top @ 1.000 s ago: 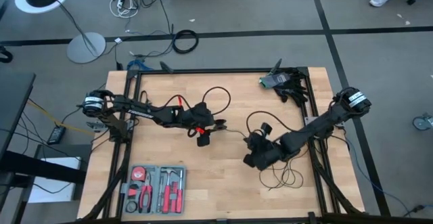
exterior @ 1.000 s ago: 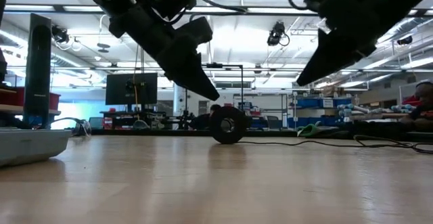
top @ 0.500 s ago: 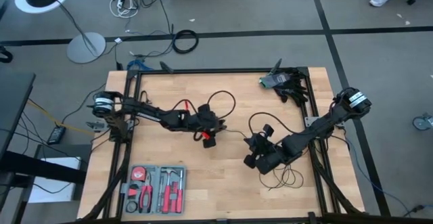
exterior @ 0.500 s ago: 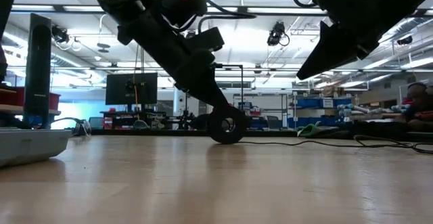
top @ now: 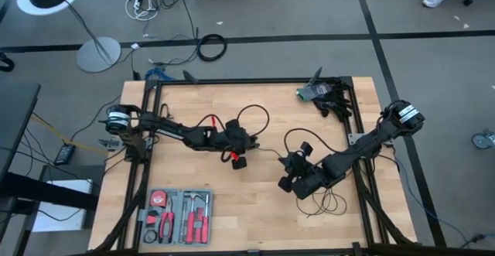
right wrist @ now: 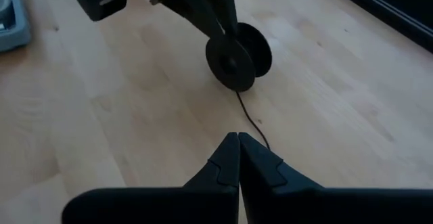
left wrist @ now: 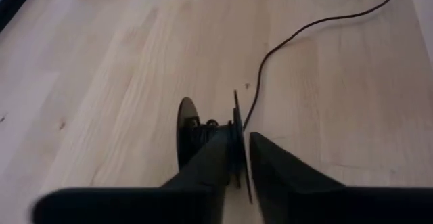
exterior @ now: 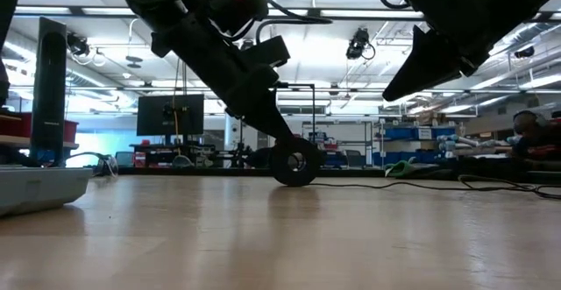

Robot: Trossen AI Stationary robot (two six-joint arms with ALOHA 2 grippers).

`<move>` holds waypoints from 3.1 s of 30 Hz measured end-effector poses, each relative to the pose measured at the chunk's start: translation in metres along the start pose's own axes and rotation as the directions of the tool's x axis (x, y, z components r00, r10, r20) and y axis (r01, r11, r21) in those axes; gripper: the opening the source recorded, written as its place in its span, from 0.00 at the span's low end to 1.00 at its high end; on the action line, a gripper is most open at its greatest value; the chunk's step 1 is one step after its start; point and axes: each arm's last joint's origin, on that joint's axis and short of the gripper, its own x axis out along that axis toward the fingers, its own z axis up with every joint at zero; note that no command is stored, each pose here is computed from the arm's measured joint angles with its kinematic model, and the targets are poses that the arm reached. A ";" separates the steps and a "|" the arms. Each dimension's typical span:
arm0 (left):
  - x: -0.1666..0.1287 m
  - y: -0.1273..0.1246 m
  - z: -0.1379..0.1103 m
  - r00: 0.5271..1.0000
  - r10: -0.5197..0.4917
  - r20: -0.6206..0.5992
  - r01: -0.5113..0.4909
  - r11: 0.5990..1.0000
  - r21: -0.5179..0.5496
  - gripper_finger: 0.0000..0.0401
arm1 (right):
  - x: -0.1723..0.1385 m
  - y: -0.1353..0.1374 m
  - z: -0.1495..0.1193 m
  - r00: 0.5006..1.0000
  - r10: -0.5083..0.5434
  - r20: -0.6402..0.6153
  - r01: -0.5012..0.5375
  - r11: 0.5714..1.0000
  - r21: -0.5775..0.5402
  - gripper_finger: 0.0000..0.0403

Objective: Coil cords
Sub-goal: Uncoil the black wire from the spool

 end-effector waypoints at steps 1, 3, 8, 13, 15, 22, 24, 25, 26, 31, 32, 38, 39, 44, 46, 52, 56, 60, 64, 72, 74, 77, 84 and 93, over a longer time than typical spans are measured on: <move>0.000 0.000 0.000 1.000 0.000 0.000 0.000 1.000 0.001 0.13 | 0.000 0.000 0.000 1.000 0.001 0.001 -0.001 1.000 0.001 0.00; 0.000 0.000 0.000 1.000 0.000 -0.002 0.000 1.000 0.002 0.04 | 0.000 0.001 0.001 1.000 0.004 0.004 -0.004 1.000 0.007 0.00; -0.001 -0.002 -0.001 0.997 0.075 -0.002 -0.075 0.994 0.074 0.01 | 0.000 0.001 0.001 1.000 0.010 0.009 -0.010 1.000 0.016 0.00; -0.006 -0.012 0.001 0.969 0.246 0.009 -0.242 0.943 0.228 0.00 | 0.000 0.001 0.001 1.000 0.011 0.009 -0.011 1.000 0.017 0.00; -0.009 -0.017 0.000 0.957 0.290 0.015 -0.282 0.914 0.291 0.00 | 0.000 0.001 0.001 1.000 0.011 0.009 -0.011 1.000 0.016 0.00; 0.008 -0.030 -0.020 0.951 0.304 -0.058 -0.272 0.909 0.316 0.00 | 0.000 0.001 0.001 1.000 0.011 0.010 -0.011 1.000 0.016 0.00; 0.015 -0.034 -0.029 0.946 0.314 -0.084 -0.272 0.906 0.325 0.00 | 0.000 0.002 0.001 1.000 0.013 0.010 -0.013 1.000 0.018 0.00; 0.017 -0.036 -0.031 0.942 0.323 -0.087 -0.280 0.904 0.324 0.00 | 0.000 0.002 0.002 1.000 0.015 0.012 -0.015 1.000 0.021 0.00; 0.017 -0.039 -0.034 0.939 0.330 -0.093 -0.285 0.902 0.325 0.00 | 0.000 0.002 0.002 1.000 0.015 0.013 -0.015 1.000 0.021 0.00; 0.013 -0.049 -0.034 0.945 0.319 -0.077 -0.277 0.901 0.333 0.03 | 0.000 0.002 0.002 1.000 0.019 0.016 -0.019 1.000 0.024 0.00; 0.012 -0.051 -0.034 0.947 0.314 -0.070 -0.275 0.902 0.331 0.04 | 0.000 0.002 0.002 1.000 0.019 0.016 -0.019 1.000 0.021 0.00; 0.007 -0.060 -0.034 0.954 0.293 -0.058 -0.256 0.904 0.343 0.14 | 0.000 0.002 0.002 1.000 0.019 0.016 -0.019 1.000 0.019 0.00; 0.007 -0.062 -0.034 0.955 0.290 -0.058 -0.253 0.903 0.346 0.16 | 0.000 0.002 0.002 1.000 0.019 0.016 -0.019 1.000 0.019 0.00; 0.004 -0.067 -0.036 0.961 0.269 -0.067 -0.228 0.904 0.361 0.25 | 0.000 0.002 0.002 1.000 0.019 0.016 -0.019 1.000 0.019 0.00; 0.001 -0.070 -0.035 0.964 0.260 -0.059 -0.221 0.905 0.364 0.27 | 0.000 0.002 0.002 1.000 0.019 0.015 -0.019 1.000 0.018 0.00; -0.014 -0.075 -0.013 0.974 0.225 -0.021 -0.207 0.923 0.325 0.29 | 0.000 0.002 0.002 1.000 0.018 0.015 -0.018 1.000 0.017 0.00; -0.023 -0.058 0.005 0.987 0.159 0.013 -0.158 0.956 0.246 0.29 | 0.004 0.001 -0.005 0.999 0.030 0.027 -0.031 0.999 0.036 0.00; -0.022 -0.035 0.014 0.998 0.059 0.004 -0.059 0.982 0.180 0.29 | 0.013 -0.006 -0.022 0.998 0.049 0.051 -0.053 0.995 0.079 0.00; -0.013 -0.009 0.016 0.996 -0.078 -0.031 0.081 0.992 0.098 0.29 | 0.022 -0.015 -0.035 0.992 0.080 0.100 -0.096 0.982 0.162 0.00; -0.005 0.032 0.015 0.997 -0.069 -0.045 0.071 0.996 0.045 0.29 | 0.037 -0.033 -0.044 0.983 0.095 0.160 -0.136 0.952 0.275 0.00; -0.002 0.038 0.013 0.996 -0.056 -0.066 0.060 0.996 0.066 0.29 | 0.042 -0.037 -0.043 0.986 0.078 0.150 -0.113 0.963 0.244 0.00; 0.000 0.048 0.012 0.997 -0.036 -0.071 0.041 0.997 0.072 0.29 | 0.050 -0.044 -0.038 0.989 0.077 0.127 -0.100 0.978 0.184 0.00; 0.001 0.059 0.012 0.997 0.033 -0.071 -0.029 0.998 0.059 0.29 | 0.069 -0.061 -0.022 0.991 0.029 0.132 -0.050 0.987 0.154 0.00; 0.000 0.058 0.007 0.993 0.004 -0.114 -0.004 1.000 0.002 0.32 | 0.083 -0.078 -0.014 0.991 -0.046 0.127 0.026 0.987 0.156 0.05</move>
